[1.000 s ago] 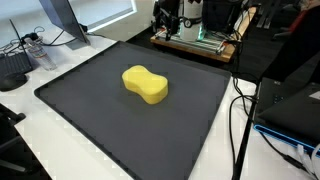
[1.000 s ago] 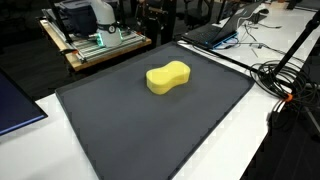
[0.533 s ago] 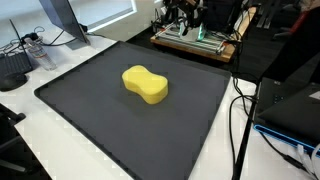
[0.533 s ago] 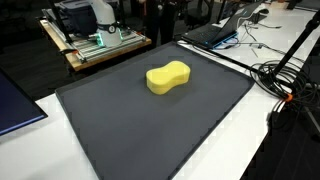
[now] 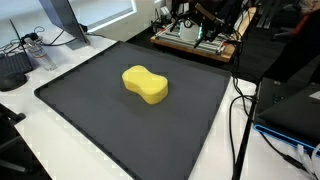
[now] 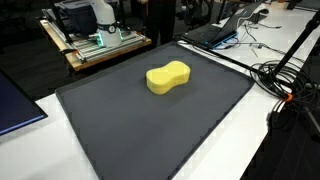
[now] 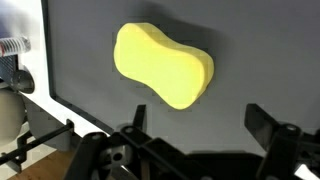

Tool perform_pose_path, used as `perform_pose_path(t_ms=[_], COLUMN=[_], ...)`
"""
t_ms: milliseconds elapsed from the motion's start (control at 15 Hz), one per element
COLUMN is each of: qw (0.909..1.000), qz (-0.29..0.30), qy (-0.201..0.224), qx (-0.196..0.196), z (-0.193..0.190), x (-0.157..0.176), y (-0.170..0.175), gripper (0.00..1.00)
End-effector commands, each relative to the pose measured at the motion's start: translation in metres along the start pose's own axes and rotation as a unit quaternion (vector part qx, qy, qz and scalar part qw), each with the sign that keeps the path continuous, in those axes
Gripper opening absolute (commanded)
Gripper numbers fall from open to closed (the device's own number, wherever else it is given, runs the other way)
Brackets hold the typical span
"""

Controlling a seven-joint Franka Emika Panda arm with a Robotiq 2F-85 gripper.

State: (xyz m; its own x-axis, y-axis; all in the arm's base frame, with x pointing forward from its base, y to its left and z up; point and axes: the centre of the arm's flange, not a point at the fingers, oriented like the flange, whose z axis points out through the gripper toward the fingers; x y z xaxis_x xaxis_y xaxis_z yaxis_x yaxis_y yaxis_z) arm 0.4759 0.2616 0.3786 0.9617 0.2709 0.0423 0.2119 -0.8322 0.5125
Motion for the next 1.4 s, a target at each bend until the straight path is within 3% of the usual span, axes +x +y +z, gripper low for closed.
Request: perform_pose_path(t_ms=[0, 333, 667, 1000, 1333], qw=[0.9957, 0.9889, 0.9873, 0.9859, 0.9772], qz=[-0.08, -0.125, -0.122, -0.083, -0.006], qy=[-0.047, -0.08, -0.099, -0.11, -0.127], qx=[-0.008, 0.001, 0.023, 0.095, 0.17], z=[-0.002, 0.013, 0.039, 0.062, 0.092], x=[0.063, 0.11, 0.145, 0.173, 0.187], y=[-0.015, -0.014, 0.02, 0.073, 0.136], gripper=[1.0, 1.0, 1.0, 1.0, 1.0])
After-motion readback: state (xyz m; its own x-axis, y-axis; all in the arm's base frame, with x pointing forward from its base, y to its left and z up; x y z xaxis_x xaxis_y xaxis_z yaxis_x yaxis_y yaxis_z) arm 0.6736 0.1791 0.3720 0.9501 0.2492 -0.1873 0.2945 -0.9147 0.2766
